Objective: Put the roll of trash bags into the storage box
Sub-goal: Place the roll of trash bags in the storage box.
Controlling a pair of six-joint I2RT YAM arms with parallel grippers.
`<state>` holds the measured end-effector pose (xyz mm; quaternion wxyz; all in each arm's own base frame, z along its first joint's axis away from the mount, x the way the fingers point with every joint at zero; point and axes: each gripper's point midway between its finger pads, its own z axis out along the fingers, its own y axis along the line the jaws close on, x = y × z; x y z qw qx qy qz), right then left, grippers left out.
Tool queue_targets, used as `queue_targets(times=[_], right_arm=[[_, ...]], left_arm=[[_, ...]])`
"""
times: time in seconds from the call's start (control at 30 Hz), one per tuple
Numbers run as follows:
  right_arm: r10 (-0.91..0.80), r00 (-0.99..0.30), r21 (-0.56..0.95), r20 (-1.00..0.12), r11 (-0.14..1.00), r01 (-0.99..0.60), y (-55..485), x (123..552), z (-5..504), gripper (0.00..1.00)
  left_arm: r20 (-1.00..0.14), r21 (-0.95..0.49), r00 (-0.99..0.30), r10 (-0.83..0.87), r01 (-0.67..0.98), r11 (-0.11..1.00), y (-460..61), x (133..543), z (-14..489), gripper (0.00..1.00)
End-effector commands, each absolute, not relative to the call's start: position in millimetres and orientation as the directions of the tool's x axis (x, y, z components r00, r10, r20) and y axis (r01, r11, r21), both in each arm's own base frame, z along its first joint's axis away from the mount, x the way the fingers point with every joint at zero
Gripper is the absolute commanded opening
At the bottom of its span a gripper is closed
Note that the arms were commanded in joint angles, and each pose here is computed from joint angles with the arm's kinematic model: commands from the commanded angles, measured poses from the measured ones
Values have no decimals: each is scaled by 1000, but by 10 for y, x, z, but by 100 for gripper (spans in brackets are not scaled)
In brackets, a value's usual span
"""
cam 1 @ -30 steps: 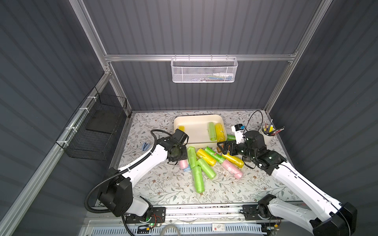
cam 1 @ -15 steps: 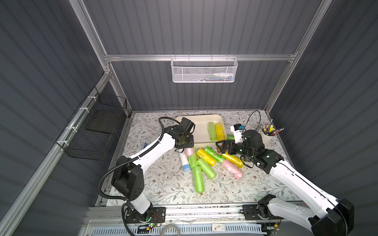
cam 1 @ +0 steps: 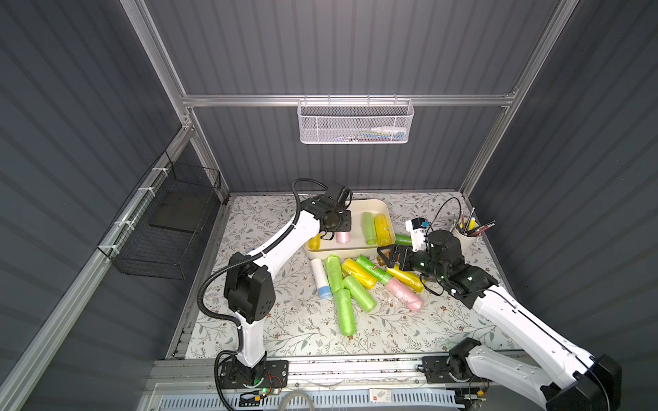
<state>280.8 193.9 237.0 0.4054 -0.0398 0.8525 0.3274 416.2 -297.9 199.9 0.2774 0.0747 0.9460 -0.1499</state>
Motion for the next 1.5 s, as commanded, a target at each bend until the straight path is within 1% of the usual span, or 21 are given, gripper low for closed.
queue_targets(times=[0.0, 0.23, 0.47, 1.1, 1.47], right_arm=[[218, -655, 514, -724, 803, -301, 1839, 2804, 2332, 99], [225, -660, 521, -717, 802, -292, 1784, 2712, 2299, 99], [243, -646, 519, -723, 809, -276, 1701, 2653, 2289, 99], [233, -649, 505, -724, 820, -269, 1661, 2630, 2239, 99], [237, -656, 510, -716, 819, -261, 1667, 2643, 2212, 99]], left_arm=[[-574, -245, -816, 71, 253, 936, -3040, 4309, 2095, 46], [-579, -238, -809, 103, 289, 927, -3228, 4566, 1945, 46], [-552, -236, -824, 127, 300, 924, -3354, 4692, 1765, 46], [-473, -259, -867, 157, 307, 916, -3558, 4798, 1145, 46], [-476, -266, -865, 157, 312, 912, -3639, 4902, 977, 47]])
